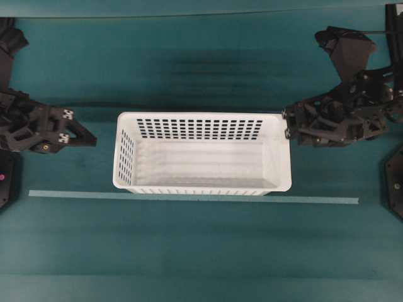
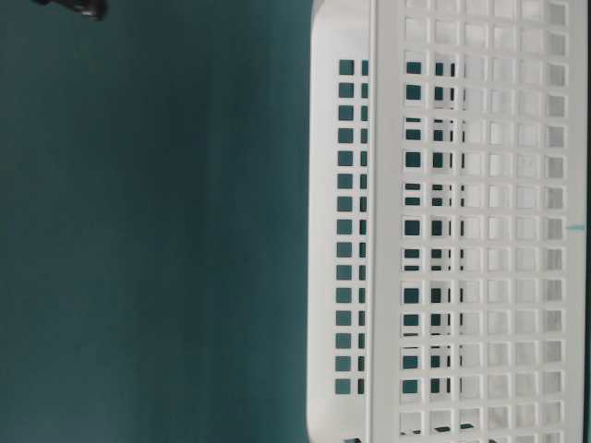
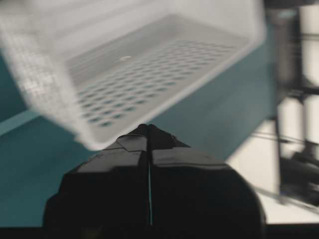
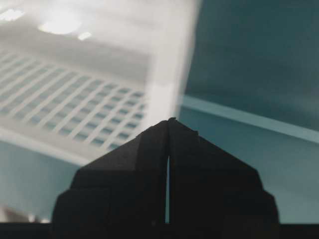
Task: Lift the white basket with both hands.
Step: 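Move both grippers inward toward the short ends of the white basket, then lower both grippers onto the basket's end rims and close them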
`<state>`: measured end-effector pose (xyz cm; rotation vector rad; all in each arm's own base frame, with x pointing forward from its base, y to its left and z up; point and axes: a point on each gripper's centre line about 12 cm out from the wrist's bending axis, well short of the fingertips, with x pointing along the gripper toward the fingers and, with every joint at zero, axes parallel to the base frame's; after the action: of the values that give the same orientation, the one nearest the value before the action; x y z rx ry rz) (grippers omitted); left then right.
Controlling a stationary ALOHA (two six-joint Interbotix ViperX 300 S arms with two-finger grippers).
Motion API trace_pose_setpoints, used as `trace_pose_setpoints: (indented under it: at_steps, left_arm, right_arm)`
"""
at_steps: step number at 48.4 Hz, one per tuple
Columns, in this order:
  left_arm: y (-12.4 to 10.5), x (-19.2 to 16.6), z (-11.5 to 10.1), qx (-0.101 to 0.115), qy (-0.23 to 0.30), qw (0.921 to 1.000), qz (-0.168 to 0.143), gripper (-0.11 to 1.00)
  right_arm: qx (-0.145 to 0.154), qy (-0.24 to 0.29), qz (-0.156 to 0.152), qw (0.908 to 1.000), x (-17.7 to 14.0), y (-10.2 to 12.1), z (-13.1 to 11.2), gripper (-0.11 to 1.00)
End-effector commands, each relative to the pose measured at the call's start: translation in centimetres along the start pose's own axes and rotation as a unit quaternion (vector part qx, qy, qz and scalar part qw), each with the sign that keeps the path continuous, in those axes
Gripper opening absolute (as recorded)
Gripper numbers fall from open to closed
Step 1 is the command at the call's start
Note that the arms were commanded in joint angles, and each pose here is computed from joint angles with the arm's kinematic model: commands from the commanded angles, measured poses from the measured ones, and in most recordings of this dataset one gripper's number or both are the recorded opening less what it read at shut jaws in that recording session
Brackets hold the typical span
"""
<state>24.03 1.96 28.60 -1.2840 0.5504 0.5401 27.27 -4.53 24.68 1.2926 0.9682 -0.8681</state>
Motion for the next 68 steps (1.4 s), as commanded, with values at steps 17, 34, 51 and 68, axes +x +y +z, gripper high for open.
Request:
trace_pose_setpoints:
  at_steps: [17,34,51,68]
  left_arm:
    - [0.0,2.3,0.2,-0.007,0.015,0.9969,0.077,-0.05]
    - [0.8,2.6,-0.3,0.002,0.022,0.9960,0.087,0.13]
    - [0.7,2.9,-1.4,0.014,0.033,0.9969,0.071,0.93]
    - [1.1,5.0,-0.3,-0.004,0.020,0.9958,0.090,0.89]
  right_arm:
    - [0.019,0.004,-0.047,0.9987,0.8,-1.0,0.0,0.01]
    - [0.010,-0.008,-0.008,0.9999,1.5,-0.5,0.2,0.04]
    - [-0.027,-0.023,0.054,0.9979,1.9,0.7,-0.4,0.39]
    - [-0.012,-0.010,0.022,0.9996,3.3,0.2,-0.5,0.99]
